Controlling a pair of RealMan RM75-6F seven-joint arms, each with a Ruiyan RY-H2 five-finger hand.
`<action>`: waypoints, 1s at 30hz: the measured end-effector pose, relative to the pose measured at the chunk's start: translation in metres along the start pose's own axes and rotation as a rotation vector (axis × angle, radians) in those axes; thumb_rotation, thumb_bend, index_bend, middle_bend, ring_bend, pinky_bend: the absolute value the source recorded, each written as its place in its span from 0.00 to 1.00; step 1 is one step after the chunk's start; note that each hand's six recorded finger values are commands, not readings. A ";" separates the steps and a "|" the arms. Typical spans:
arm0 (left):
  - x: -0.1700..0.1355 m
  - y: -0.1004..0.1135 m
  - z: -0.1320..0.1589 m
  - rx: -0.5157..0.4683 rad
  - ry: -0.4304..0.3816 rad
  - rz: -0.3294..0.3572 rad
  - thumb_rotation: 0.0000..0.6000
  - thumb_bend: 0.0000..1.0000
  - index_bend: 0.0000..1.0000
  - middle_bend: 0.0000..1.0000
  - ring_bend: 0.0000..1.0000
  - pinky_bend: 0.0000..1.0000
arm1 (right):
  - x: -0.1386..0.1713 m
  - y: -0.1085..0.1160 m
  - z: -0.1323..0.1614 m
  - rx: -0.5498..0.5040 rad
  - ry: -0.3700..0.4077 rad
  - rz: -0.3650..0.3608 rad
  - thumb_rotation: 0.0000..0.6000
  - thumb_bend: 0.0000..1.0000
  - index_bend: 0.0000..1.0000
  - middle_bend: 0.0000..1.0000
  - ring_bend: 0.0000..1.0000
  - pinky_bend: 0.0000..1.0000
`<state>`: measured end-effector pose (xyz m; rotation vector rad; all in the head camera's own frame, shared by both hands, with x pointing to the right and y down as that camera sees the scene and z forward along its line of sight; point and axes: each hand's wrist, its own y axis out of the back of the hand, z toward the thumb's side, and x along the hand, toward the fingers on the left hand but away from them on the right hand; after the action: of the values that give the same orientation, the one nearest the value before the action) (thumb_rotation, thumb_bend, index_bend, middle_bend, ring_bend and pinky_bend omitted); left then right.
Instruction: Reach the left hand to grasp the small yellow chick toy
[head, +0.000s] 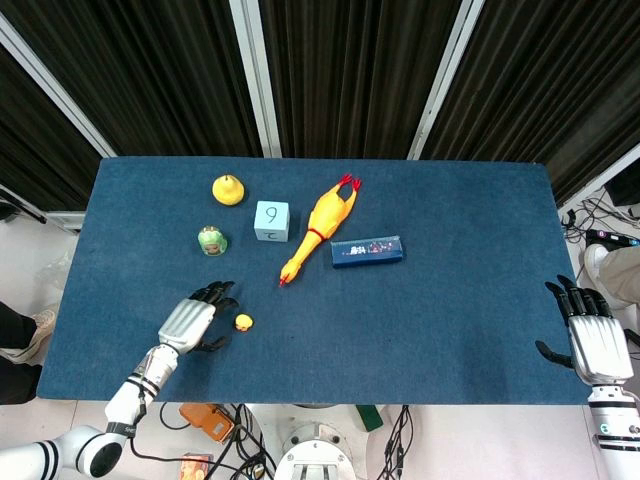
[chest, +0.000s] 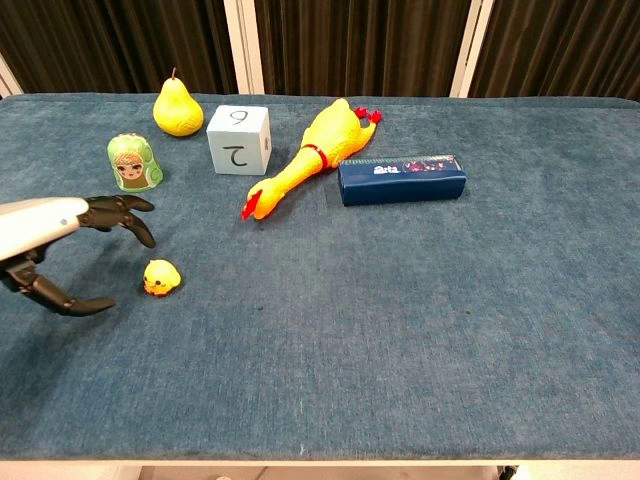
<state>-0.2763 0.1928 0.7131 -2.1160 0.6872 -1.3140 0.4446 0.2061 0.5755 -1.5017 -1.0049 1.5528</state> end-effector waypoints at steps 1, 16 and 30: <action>0.001 -0.001 0.002 0.000 -0.004 -0.003 1.00 0.23 0.29 0.04 0.01 0.17 | 0.000 0.000 0.000 0.001 0.000 0.000 1.00 0.26 0.20 0.15 0.22 0.17; 0.021 -0.004 0.018 0.035 -0.031 -0.033 1.00 0.26 0.38 0.04 0.02 0.17 | -0.001 0.000 0.001 0.004 0.004 0.004 1.00 0.26 0.20 0.15 0.22 0.17; 0.033 -0.005 0.018 0.089 -0.024 -0.064 1.00 0.35 0.54 0.11 0.03 0.17 | -0.002 0.000 0.001 0.004 0.004 0.005 1.00 0.26 0.20 0.15 0.22 0.17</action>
<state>-0.2467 0.1776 0.7303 -2.0943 0.5456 -1.3266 0.4439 0.2048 0.5765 -1.5052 -0.9963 1.5541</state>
